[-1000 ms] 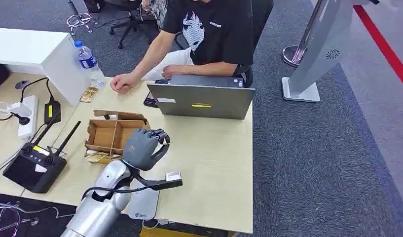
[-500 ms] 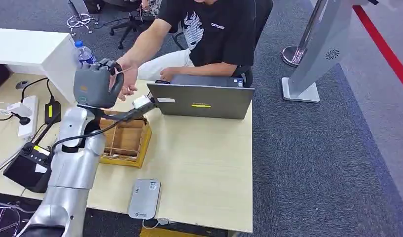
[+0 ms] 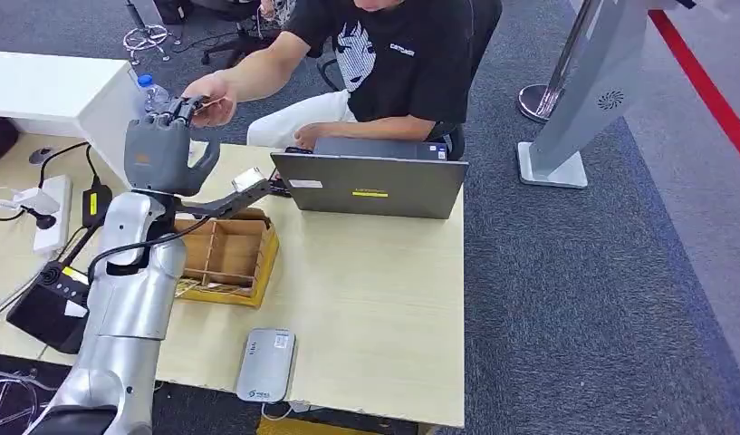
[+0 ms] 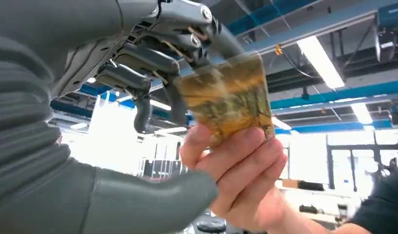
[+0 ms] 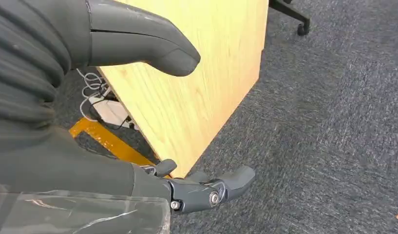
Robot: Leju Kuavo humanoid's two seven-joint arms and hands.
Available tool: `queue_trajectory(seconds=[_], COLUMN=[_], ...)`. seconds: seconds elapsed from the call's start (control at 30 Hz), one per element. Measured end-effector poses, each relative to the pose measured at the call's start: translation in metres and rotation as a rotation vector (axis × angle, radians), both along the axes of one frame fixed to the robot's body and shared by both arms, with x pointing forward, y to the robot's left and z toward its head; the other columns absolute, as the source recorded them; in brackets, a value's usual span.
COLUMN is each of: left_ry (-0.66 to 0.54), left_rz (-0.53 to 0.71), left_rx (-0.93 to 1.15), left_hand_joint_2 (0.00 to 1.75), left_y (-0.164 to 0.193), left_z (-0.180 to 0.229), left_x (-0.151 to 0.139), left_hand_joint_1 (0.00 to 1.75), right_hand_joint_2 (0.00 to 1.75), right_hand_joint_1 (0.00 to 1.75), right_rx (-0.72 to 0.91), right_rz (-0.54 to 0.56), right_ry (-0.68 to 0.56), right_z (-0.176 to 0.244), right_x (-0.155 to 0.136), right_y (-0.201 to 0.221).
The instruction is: Pass the card to the sensor for recognition and then transmit it.
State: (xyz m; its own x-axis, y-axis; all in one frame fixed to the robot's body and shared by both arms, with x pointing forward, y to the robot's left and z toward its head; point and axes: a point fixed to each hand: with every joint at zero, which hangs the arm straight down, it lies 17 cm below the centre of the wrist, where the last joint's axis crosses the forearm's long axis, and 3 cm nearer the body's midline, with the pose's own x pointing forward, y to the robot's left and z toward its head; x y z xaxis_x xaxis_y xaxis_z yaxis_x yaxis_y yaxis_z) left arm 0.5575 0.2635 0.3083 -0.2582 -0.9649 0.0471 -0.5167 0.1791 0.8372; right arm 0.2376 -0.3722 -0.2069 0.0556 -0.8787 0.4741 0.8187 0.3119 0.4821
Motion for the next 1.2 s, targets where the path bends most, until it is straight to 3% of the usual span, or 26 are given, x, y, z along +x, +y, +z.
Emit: queue_trajectory(seconds=[0.3,0.33,0.4,0.73,1.2], left_ry=[0.024,0.067,0.222,0.454,0.505], left_rz=[-0.016,-0.092,-0.243,-0.35,-0.333], left_rx=[0.001,-0.013,0.039,0.154,0.232], left_hand_joint_2=[1.75,1.75,1.75,1.75,1.75], left_y=[-0.004,-0.014,-0.036,-0.03,0.007], left_z=[-0.014,-0.027,-0.096,-0.179,-0.197], left_x=[-0.004,-0.007,-0.031,-0.068,-0.087], left_hand_joint_1=[0.0,0.0,0.0,0.0,0.0], right_hand_joint_2=[1.75,1.75,1.75,1.75,1.75], right_hand_joint_1=[0.0,0.0,0.0,0.0,0.0], right_rx=[0.003,0.007,0.023,0.029,0.028], right_rz=[-0.009,-0.018,-0.054,-0.101,-0.136], right_ry=[-0.002,-0.011,-0.022,-0.022,-0.018], right_z=[0.0,0.001,0.0,-0.003,-0.005], right_x=[-0.001,-0.001,-0.008,-0.022,-0.033], right_y=[-0.001,-0.002,-0.006,-0.015,-0.024])
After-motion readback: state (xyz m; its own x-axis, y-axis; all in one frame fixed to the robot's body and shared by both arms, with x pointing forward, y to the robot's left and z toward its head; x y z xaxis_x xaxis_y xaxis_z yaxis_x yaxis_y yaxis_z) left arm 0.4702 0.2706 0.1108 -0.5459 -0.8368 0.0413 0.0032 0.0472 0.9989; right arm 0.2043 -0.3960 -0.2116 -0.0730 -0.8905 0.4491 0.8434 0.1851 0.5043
